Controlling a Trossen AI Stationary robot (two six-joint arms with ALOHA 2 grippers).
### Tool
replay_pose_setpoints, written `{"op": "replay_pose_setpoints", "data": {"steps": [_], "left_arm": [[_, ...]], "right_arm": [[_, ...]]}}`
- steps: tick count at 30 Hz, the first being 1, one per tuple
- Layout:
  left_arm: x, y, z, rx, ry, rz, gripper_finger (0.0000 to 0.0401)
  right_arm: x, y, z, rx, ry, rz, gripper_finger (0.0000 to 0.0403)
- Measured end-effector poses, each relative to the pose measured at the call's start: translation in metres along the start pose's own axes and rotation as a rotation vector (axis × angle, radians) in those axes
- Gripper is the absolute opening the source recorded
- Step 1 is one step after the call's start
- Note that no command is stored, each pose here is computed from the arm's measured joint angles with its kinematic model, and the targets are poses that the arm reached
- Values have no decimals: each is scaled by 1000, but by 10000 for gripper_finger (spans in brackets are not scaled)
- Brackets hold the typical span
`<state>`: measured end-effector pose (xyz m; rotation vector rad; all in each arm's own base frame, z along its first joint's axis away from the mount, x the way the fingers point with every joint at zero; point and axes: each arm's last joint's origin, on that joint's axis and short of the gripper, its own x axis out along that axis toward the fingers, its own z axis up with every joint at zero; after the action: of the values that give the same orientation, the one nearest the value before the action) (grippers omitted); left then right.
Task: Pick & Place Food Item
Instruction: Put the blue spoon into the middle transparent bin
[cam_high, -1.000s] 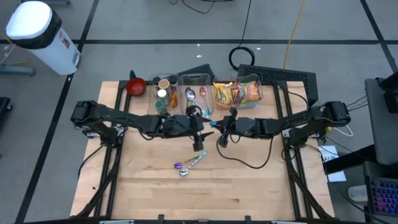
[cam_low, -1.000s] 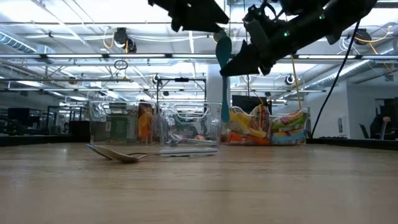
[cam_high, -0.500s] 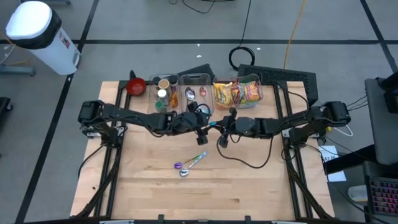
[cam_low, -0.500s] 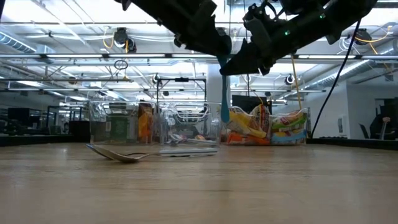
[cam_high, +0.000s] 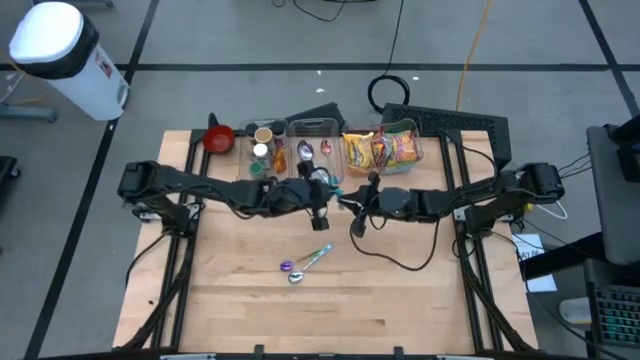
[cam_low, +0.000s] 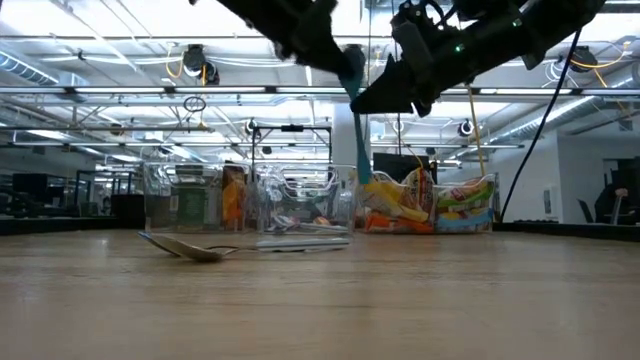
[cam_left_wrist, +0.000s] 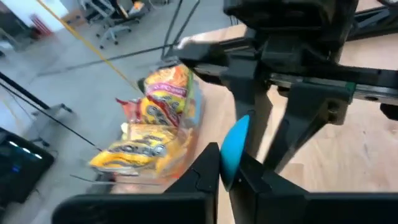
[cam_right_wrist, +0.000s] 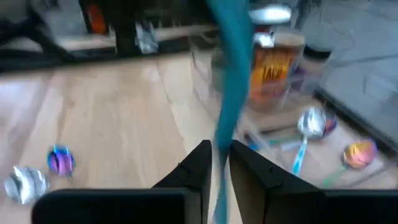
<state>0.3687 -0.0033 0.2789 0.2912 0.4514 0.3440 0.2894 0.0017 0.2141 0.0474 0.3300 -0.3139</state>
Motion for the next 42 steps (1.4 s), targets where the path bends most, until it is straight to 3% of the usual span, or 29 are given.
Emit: {"op": "replay_pose_setpoints", "data": {"steps": [5,11,15,20,31,42], "left_arm": [[-30,31,19,65,-48,115,8],[-35,83,13,31,-17,177,10],[-17,115,-13,-68,50,108,9],[1,136,-48,-171,176,67,8],[30,146,-84,-246,245,-112,7],[40,146,-94,-189,277,-101,32]], "right_arm": [[1,0,-5,-15,36,0,78],[0,0,-4,-11,31,2,114],[0,1,-4,-5,32,51,124],[0,2,-4,-9,34,76,127],[1,0,-2,-7,20,70,128],[1,0,-2,-8,20,69,128]]}}
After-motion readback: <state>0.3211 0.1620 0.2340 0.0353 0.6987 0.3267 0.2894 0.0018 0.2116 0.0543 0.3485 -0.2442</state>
